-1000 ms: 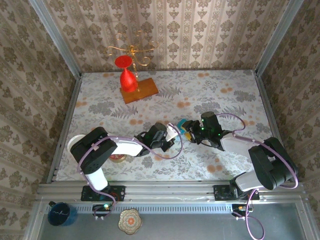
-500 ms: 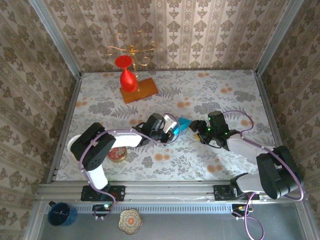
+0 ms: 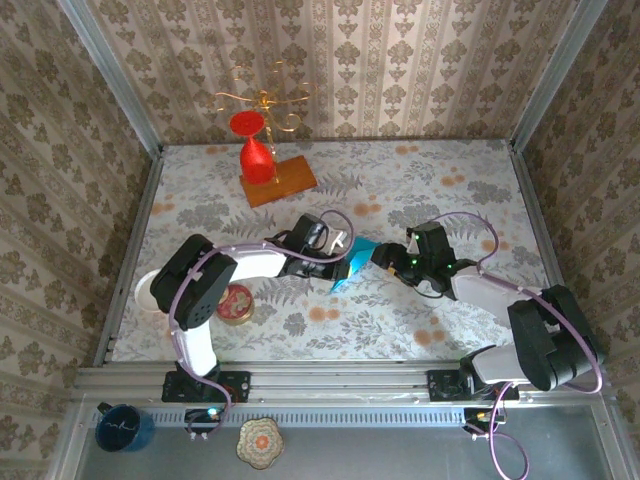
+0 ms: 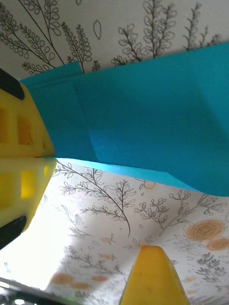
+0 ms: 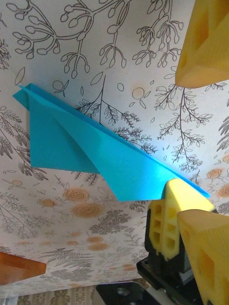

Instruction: Fold a paper plane with a square sheet of paper (pick it up from the middle)

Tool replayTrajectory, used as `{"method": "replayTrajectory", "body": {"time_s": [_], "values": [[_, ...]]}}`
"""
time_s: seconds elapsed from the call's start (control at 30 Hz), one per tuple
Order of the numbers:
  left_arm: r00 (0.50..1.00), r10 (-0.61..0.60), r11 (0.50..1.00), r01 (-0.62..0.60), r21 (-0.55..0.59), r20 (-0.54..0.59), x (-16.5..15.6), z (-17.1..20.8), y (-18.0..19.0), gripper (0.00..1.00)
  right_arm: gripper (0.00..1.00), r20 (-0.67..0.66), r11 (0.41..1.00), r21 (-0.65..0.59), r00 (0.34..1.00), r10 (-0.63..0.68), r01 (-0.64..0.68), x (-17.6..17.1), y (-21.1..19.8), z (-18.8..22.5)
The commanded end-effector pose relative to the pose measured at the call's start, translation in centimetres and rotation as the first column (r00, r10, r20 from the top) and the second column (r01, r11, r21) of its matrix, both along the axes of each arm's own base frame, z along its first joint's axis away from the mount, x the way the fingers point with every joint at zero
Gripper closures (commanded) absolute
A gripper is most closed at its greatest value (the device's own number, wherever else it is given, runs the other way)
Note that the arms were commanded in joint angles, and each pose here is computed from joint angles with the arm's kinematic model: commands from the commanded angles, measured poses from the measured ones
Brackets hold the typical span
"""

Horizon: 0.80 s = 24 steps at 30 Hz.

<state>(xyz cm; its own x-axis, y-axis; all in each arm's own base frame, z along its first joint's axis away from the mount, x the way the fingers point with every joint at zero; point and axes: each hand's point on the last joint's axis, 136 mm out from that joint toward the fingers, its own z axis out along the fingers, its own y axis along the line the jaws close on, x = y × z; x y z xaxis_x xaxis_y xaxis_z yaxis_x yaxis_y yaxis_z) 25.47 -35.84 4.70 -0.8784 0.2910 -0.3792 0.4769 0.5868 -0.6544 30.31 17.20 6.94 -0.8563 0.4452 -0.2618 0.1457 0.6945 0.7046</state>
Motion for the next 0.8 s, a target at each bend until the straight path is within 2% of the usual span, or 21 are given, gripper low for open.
{"method": "replayTrajectory", "body": {"time_s": [0.0, 0.13, 0.43, 0.77], "values": [[0.985, 0.052, 0.994, -0.066, -0.082, -0.167, -0.2, 0.5, -0.6, 1.0, 0.3, 0.01, 0.997, -0.026, 0.997, 0.074, -0.074, -0.1, 0.8, -0.7], [0.966, 0.102, 0.987, -0.128, -0.096, -0.239, 0.0, 0.1, -0.4, 1.0, 0.3, -0.01, 0.996, -0.026, 0.996, 0.091, -0.091, 0.3, 1.4, -1.3], [0.93, 0.198, 0.962, -0.245, -0.119, -0.308, 0.8, 0.0, 0.7, 1.0, 0.32, -0.035, 0.991, -0.044, 0.991, 0.128, -0.13, 1.4, 3.2, -1.9], [0.892, 0.239, 0.933, -0.32, -0.164, -0.383, 1.5, 0.1, 1.1, 1.0, 0.34, -0.089, 0.983, -0.08, 0.984, 0.156, -0.163, 2.3, 4.8, -3.1]]}}
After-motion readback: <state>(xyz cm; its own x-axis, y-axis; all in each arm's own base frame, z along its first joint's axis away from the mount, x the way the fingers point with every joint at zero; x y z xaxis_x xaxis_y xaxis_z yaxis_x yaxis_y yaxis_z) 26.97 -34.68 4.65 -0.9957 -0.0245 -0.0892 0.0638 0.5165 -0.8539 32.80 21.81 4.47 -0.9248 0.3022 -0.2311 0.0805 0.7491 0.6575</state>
